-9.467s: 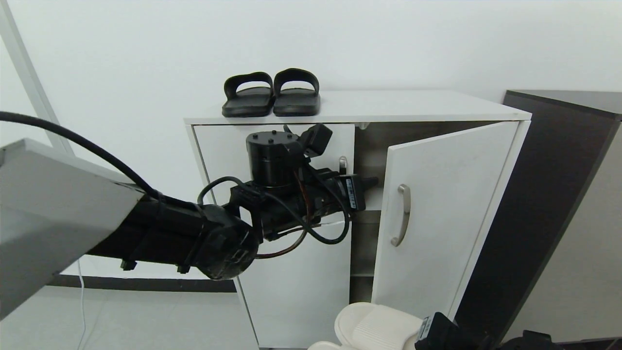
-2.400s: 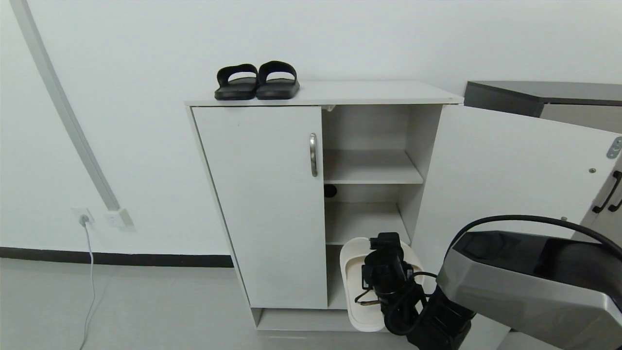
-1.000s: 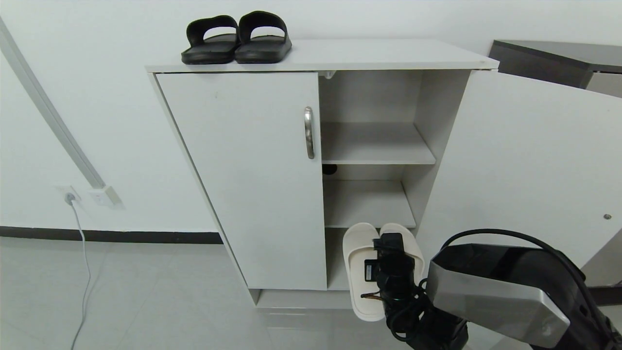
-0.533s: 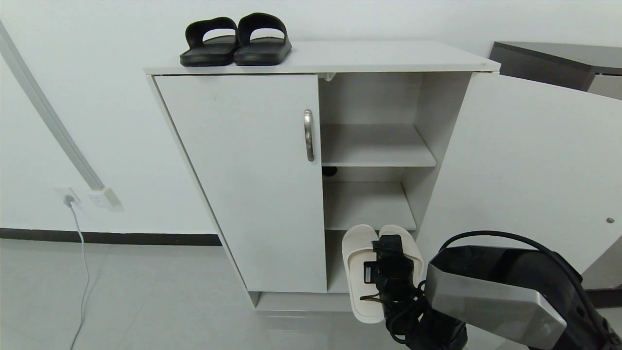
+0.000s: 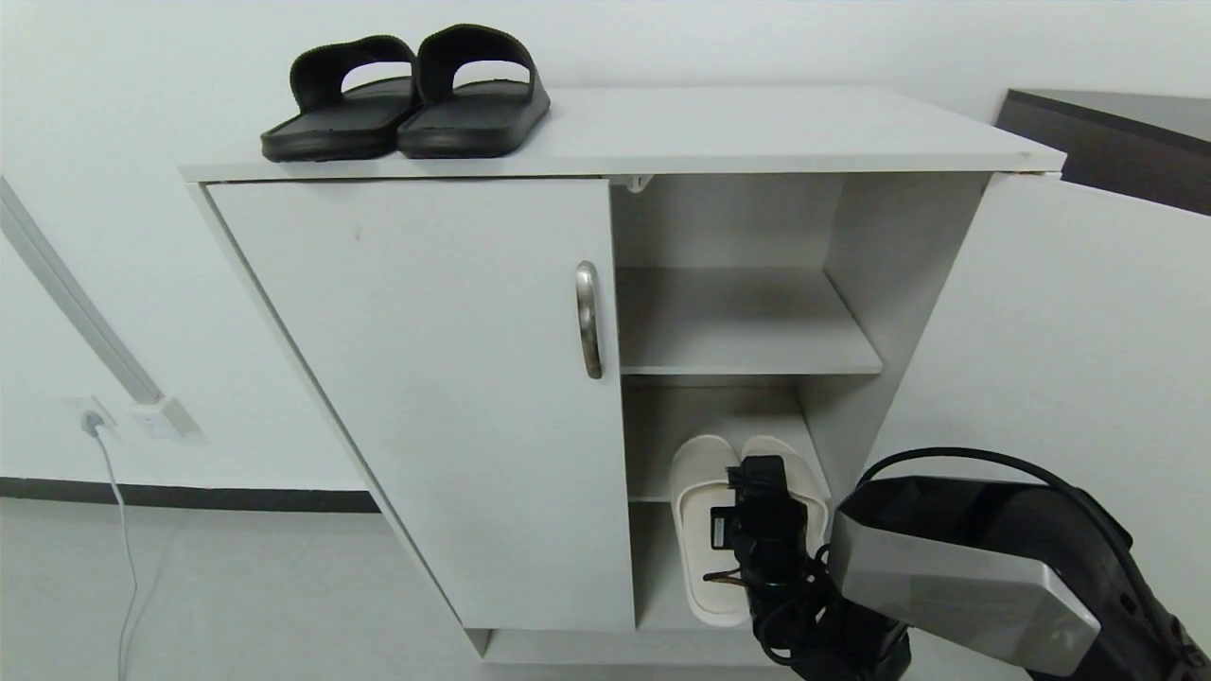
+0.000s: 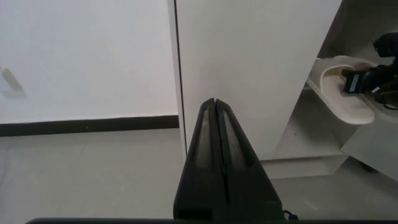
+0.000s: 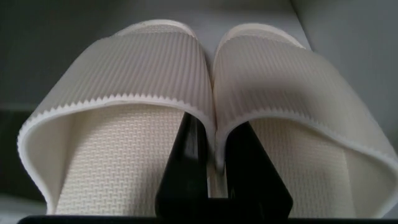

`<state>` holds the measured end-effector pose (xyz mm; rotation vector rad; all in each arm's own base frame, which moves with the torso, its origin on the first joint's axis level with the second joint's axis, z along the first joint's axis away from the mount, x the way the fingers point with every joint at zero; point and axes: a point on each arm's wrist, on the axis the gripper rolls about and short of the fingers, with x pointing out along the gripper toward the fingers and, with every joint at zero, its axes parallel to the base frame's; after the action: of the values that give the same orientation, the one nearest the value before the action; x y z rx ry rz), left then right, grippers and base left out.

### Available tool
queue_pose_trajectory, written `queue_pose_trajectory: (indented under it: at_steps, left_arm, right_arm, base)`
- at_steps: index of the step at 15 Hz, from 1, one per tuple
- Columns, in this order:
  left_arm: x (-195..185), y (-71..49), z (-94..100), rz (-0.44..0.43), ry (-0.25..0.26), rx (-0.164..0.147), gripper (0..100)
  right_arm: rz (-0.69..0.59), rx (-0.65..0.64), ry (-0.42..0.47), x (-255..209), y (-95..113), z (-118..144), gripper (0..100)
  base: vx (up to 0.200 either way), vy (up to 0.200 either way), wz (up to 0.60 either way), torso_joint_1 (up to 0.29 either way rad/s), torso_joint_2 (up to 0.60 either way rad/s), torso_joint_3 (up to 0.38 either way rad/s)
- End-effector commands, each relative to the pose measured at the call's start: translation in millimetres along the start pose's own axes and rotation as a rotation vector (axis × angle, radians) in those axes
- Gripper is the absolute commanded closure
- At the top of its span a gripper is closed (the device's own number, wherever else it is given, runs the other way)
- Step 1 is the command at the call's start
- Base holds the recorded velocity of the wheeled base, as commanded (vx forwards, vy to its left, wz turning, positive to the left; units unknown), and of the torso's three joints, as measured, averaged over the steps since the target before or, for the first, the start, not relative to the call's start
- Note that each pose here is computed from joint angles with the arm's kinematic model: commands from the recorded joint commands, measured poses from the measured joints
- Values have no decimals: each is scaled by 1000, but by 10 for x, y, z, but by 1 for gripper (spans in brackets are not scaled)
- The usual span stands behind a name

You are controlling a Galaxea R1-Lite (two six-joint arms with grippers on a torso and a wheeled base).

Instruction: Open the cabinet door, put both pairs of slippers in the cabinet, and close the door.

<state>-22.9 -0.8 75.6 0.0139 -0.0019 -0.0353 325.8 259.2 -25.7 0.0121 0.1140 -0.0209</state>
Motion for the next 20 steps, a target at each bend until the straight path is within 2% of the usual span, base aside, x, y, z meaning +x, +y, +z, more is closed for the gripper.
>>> queue_pose_trajectory:
  at_steps: [1, 4, 10, 15, 20]
  left_arm:
    - [1, 0, -1, 0, 2, 1, 100]
    - [1, 0, -1, 0, 2, 0, 100]
    - [1, 0, -1, 2, 2, 0, 100]
    - [0, 0, 3, 2, 0, 0, 100]
    - [1, 0, -1, 2, 2, 0, 100]
  right_arm:
    - [6, 5, -4, 23, -4, 15, 100]
    - [49, 13, -6, 104, -18, 60, 100]
    - [-1, 24, -1, 498, -5, 240, 100]
    - [-25, 12, 18, 724, 39, 263, 100]
    - [1, 11, 28, 934, 42, 357, 100]
  base:
    - [200, 0, 0, 2, 7, 7]
    - [0, 0, 0, 0, 0, 0]
    - [0, 0, 0, 0, 0, 0]
    - [0, 0, 0, 0, 0, 0]
    - [0, 0, 0, 0, 0, 0]
